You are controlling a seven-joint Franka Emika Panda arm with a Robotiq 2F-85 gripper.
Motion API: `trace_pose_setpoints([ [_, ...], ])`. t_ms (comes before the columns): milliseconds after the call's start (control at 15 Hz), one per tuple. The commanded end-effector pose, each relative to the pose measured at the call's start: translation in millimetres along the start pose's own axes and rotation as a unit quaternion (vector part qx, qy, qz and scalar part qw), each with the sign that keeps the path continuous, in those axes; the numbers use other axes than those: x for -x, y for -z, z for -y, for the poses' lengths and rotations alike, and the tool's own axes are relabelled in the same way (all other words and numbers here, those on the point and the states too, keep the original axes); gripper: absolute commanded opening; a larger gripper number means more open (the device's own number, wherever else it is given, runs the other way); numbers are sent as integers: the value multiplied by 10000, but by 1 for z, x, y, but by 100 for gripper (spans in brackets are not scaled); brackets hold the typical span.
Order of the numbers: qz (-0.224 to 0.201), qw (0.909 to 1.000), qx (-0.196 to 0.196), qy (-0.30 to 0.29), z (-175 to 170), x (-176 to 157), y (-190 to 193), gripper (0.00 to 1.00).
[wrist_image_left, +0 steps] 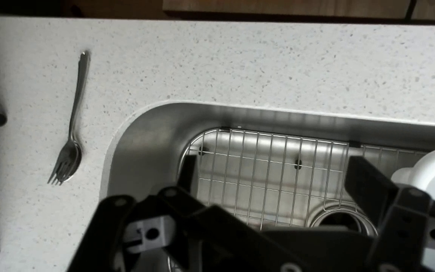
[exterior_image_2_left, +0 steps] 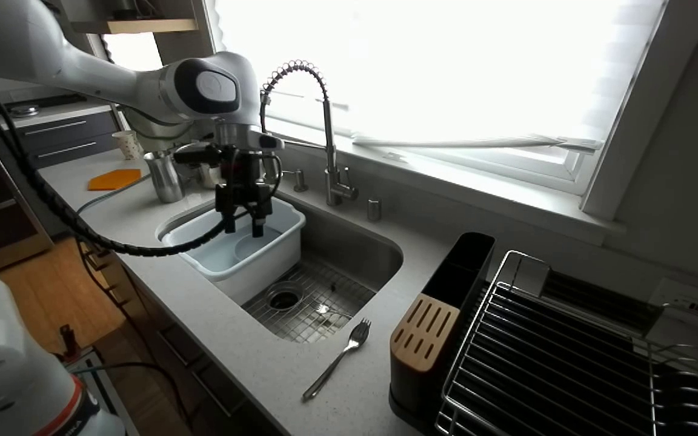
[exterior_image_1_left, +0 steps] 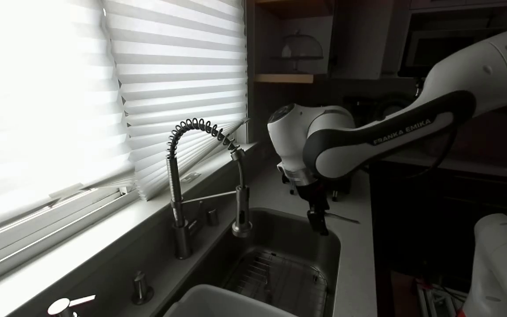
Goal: Pick up the spoon on the sink worktop and place it in the utensil holder
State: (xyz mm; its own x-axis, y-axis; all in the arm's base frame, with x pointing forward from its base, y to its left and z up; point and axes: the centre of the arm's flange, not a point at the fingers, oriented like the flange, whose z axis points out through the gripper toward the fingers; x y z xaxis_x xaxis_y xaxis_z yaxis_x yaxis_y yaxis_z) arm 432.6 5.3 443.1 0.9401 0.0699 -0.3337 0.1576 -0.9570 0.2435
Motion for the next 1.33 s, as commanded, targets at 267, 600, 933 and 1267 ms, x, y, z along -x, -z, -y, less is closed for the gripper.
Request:
trace_pose_setpoints([
  [267,-126,9874,-1157,1073,-96,9,-61,100],
  [600,-111,9876,-1152,1056,-120,16,-72,100],
  [933,-107,9872,-1171,1076,-123,15,-77,100],
  [1267,-207,9881,-1097,1055,-140,14,-87,100],
])
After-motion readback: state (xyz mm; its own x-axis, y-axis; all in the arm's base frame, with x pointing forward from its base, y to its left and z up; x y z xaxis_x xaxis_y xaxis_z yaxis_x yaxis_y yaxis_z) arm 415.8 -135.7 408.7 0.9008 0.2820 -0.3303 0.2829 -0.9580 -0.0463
